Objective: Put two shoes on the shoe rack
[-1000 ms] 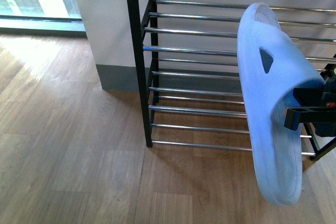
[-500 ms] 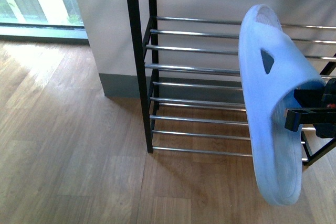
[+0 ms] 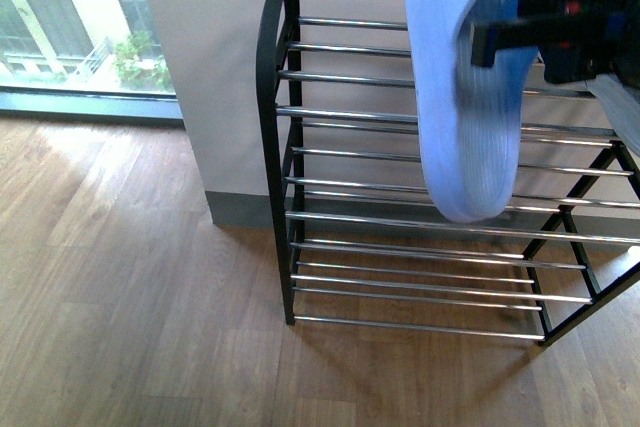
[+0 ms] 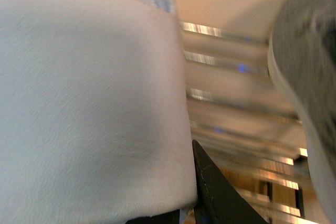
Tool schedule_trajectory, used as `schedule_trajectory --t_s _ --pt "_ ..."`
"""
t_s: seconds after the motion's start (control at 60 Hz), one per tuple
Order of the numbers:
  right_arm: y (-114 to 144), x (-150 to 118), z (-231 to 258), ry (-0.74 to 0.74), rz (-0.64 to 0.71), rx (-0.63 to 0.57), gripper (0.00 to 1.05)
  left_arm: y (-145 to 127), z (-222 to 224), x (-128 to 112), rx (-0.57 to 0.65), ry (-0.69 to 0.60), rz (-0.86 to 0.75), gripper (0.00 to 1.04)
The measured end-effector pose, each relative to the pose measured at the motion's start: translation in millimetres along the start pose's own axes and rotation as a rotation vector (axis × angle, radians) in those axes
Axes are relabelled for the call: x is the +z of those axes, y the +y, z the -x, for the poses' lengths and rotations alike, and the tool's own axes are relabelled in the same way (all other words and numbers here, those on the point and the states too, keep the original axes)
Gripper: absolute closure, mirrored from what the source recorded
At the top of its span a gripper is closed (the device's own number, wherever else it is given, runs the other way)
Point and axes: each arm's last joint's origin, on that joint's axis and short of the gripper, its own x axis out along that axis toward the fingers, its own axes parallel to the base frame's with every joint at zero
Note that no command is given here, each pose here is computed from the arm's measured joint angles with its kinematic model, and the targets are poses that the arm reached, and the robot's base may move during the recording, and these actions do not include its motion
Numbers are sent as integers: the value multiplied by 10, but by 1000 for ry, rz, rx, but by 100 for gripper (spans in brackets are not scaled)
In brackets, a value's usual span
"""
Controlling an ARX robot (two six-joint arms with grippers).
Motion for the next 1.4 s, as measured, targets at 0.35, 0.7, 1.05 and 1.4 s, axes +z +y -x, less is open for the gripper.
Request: schedule_trajectory --t_s 0.35,0.7,1.05,1.4 --pt "45 30 -112 -6 146 -77 103 0 0 0 1 0 0 103" --pt "122 197 -553 70 439 -178 103 0 0 0 1 0 0 103" --pt "-22 22 -1009 244 655 -191 103 0 0 0 1 0 0 103" --pt "-312 234 -1317 321 718 -254 103 0 0 0 1 0 0 103"
